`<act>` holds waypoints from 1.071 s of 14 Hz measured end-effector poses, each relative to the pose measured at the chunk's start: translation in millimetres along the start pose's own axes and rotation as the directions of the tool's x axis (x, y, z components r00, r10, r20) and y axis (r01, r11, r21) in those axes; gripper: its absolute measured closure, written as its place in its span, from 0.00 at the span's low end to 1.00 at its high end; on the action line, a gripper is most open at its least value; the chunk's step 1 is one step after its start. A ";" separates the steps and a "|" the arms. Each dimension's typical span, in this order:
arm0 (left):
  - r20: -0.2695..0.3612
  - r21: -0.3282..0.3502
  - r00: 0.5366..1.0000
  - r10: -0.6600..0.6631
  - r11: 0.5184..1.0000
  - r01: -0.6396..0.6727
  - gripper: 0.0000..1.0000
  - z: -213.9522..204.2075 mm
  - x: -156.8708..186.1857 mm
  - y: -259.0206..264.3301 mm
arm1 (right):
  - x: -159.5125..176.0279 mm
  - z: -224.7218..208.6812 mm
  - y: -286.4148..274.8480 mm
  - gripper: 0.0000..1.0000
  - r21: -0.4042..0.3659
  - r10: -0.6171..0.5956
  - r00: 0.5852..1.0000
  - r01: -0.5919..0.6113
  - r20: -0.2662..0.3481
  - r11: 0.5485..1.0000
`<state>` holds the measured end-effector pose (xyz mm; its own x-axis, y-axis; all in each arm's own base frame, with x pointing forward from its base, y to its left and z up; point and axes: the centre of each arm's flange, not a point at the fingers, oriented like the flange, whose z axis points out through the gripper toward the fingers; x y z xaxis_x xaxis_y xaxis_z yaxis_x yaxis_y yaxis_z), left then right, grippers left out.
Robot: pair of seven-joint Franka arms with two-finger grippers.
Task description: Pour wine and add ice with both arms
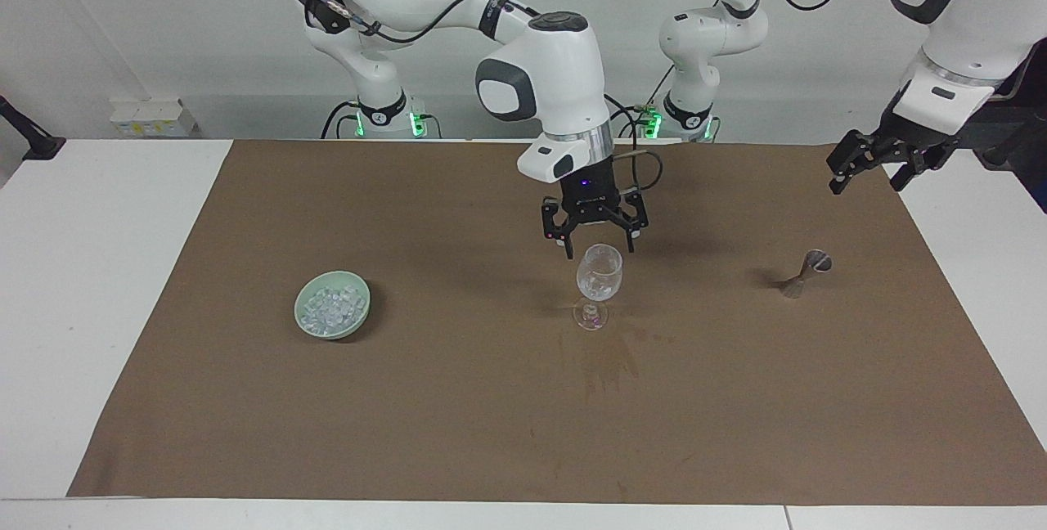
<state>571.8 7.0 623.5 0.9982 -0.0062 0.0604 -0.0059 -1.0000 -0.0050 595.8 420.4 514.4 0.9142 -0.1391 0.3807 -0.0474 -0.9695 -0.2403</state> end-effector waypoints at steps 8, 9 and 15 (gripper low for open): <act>-0.013 0.000 1.000 0.000 1.000 0.000 0.00 -0.8 1.5 0.0 | 65.5 -32.4 86.9 0.00 -0.100 0.110 0.993 -0.113 -0.039 0.989; -0.014 0.000 1.000 0.000 1.000 0.000 0.00 -1.0 1.7 0.0 | 70.2 -37.8 100.0 0.00 -0.133 0.135 0.990 -0.138 -0.030 0.981; -0.014 0.000 1.000 0.000 1.000 0.000 0.00 -0.5 2.1 -0.1 | 96.8 -90.2 185.2 0.00 -0.255 0.205 0.977 -0.185 0.052 0.949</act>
<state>573.8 7.0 624.1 0.9972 -0.0063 0.0745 -0.0059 -1.0000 -0.0049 639.1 209.2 587.3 0.9047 -0.3239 0.2768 -0.3170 -0.9458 -0.0706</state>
